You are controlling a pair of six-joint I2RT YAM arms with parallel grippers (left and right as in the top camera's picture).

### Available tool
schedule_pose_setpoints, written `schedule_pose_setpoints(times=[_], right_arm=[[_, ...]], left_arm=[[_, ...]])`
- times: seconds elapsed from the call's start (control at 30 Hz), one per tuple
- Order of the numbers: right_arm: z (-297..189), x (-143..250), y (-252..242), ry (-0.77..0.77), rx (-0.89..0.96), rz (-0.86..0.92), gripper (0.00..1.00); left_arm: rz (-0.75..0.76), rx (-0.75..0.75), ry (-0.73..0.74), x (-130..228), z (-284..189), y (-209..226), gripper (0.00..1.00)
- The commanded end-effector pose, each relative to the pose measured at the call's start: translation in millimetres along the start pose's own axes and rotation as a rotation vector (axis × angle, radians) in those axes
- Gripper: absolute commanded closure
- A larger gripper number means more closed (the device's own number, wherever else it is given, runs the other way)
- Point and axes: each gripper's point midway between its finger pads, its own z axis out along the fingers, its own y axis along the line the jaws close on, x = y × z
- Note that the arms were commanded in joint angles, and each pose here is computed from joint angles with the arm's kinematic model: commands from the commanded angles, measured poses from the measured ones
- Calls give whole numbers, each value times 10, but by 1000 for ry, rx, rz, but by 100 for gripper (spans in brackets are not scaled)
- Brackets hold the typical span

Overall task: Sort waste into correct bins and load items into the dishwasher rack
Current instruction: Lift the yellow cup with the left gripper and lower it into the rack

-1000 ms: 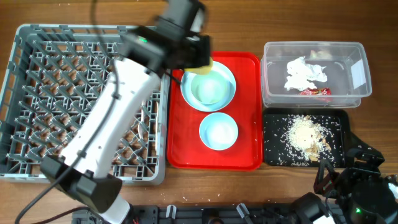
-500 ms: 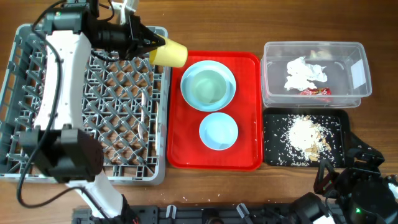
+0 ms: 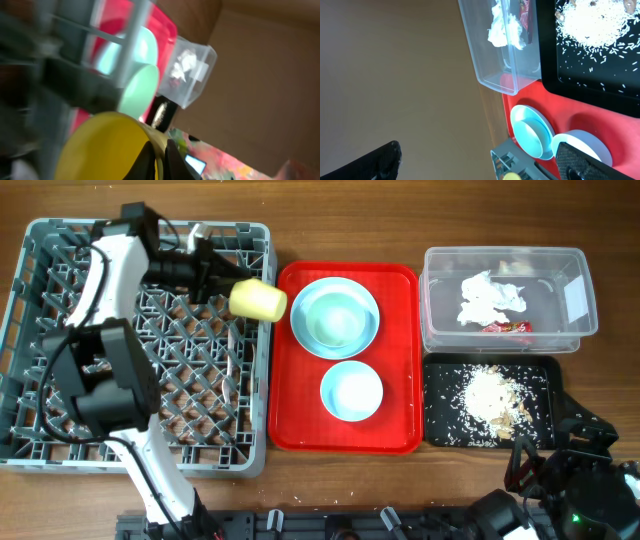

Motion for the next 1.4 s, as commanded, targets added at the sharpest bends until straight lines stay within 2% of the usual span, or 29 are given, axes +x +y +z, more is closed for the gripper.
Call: schedule_pose_setpoints(times=[0.0, 0.2, 0.23, 0.27, 0.33, 0.4, 0.47, 0.53, 0.6, 0.63, 0.67, 0.7, 0.73, 0.8, 0.83, 0.87, 1.13, 1.37], right_arm=[[-12, -32, 6, -10, -12, 11, 0], [-12, -32, 6, -10, -12, 11, 0], [-12, -32, 6, -10, -12, 10, 0], [-12, -32, 6, -10, -12, 11, 0], [-12, -32, 7, -10, -12, 11, 0], [-12, -32, 6, -10, -12, 11, 0], [-12, -32, 6, -10, -12, 11, 0], [-12, -32, 6, -10, -12, 11, 0], [-12, -32, 6, -10, -12, 11, 0], [-12, -32, 6, -10, -12, 11, 0], [-12, -32, 7, -10, -12, 11, 0], [-12, -32, 6, -10, -12, 11, 0], [-12, -32, 6, -10, -12, 11, 0], [-12, -32, 6, -10, -12, 11, 0], [-12, -32, 6, -10, -12, 11, 0], [-12, -32, 6, -10, -12, 11, 0], [-12, -32, 6, -10, -12, 11, 1], [-12, -32, 6, -10, -12, 11, 0]], left_arm=[[-41, -349, -74, -163, -121, 954, 96], [14, -368, -134, -338, -153, 970, 82], [14, -366, -139, -353, -155, 963, 76], [-3, -363, -151, -375, -164, 958, 59], [-38, -350, -194, -451, -245, 877, 42], [-37, -329, -261, -526, -421, 609, 35], [65, -303, -353, -504, -687, 92, 25], [127, -333, -436, -382, -891, -225, 23], [186, -454, -531, -143, -1099, -451, 28], [193, -540, -577, 30, -1182, -526, 38], [207, -596, -586, 170, -1181, -569, 60], [218, -639, -573, 286, -1127, -586, 87], [229, -690, -540, 398, -1014, -571, 96], [232, -807, -457, 580, -662, -430, 96], [168, -930, -469, 612, -488, -172, 96], [167, -947, -451, 617, -397, -81, 96], [143, -1000, -414, 454, -133, 427, 96], [213, -962, -550, 140, -147, 253, 96]])
